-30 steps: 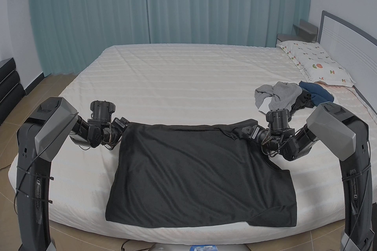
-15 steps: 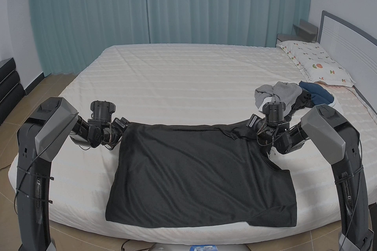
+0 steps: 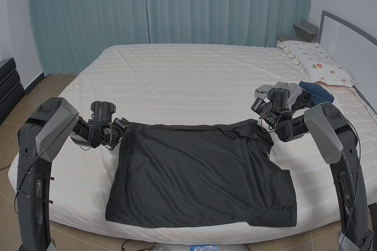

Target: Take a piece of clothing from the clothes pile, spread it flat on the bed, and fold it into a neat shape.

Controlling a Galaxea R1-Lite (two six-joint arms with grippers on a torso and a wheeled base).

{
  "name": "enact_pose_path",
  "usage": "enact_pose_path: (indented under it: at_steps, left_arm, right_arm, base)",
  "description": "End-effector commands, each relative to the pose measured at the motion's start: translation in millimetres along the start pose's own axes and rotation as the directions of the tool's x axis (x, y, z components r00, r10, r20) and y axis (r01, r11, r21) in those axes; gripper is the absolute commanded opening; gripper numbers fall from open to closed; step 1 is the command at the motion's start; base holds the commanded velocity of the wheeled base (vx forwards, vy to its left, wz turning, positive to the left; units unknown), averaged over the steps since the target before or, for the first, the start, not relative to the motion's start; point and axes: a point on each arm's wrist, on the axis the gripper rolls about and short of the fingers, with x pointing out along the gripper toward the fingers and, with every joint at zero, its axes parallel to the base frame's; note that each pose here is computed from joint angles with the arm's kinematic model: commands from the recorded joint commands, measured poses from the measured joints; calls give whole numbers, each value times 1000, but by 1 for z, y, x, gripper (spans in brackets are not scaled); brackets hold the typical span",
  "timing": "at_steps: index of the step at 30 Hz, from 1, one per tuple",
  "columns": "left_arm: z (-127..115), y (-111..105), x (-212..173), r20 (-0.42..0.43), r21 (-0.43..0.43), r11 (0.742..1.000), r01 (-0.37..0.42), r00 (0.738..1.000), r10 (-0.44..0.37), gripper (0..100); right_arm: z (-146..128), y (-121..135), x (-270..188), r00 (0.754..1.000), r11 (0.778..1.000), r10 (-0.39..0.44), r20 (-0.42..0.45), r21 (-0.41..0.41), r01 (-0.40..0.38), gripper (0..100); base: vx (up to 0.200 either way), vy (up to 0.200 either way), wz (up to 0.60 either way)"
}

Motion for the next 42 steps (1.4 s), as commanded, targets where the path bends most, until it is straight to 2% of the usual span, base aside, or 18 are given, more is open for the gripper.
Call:
enact_pose_path:
  at_steps: [1,5,6,12,21,30,31,36,38,42]
  left_arm:
    - [-1,1,1,-2,0,1000,-4,1000,4,100]
    - [-1,1,1,-3,1,1000,-3,1000,3,100]
    - [-2,2,2,-4,3,1000,-5,1000,5,100]
    - [-3,2,3,-4,4,1000,-6,1000,6,100]
    - [-3,2,3,-4,6,1000,-6,1000,6,100]
    - [-3,2,3,-4,6,1000,-6,1000,6,100]
    - [-3,2,3,-3,5,1000,-5,1000,5,100]
    - [-3,2,3,-3,10,1000,-5,1000,5,100]
    - [-4,3,5,-5,19,1000,-11,1000,11,100]
    - [-4,4,5,-4,19,1000,-12,1000,12,100]
  right_arm:
    - [5,-13,-38,983,1000,2,-186,-1,-2,100]
    - [11,-10,-57,960,998,58,-272,7,-58,100]
    - [13,-7,-63,947,997,71,-312,13,-70,100]
    - [-12,-17,-56,927,999,37,-373,3,-38,100]
    - [-31,-28,-42,920,1000,17,-391,-1,-19,100]
    - [-45,-35,-29,926,1000,0,-378,-9,-4,100]
    - [-46,-34,-27,927,1000,4,-374,-8,-8,0]
    - [-44,-28,-15,951,1000,-8,-309,-18,2,0]
    - [-37,-23,-9,966,1000,-2,-260,-15,-2,0]
    - [-24,-14,-4,980,1000,15,-199,-4,-16,0]
  base:
    - [0,0,0]
    - [0,0,0]
    - [0,0,0]
    - [0,0,0]
    - [0,0,0]
    - [0,0,0]
    - [0,0,0]
    - [0,0,0]
    - [0,0,0]
    - [0,0,0]
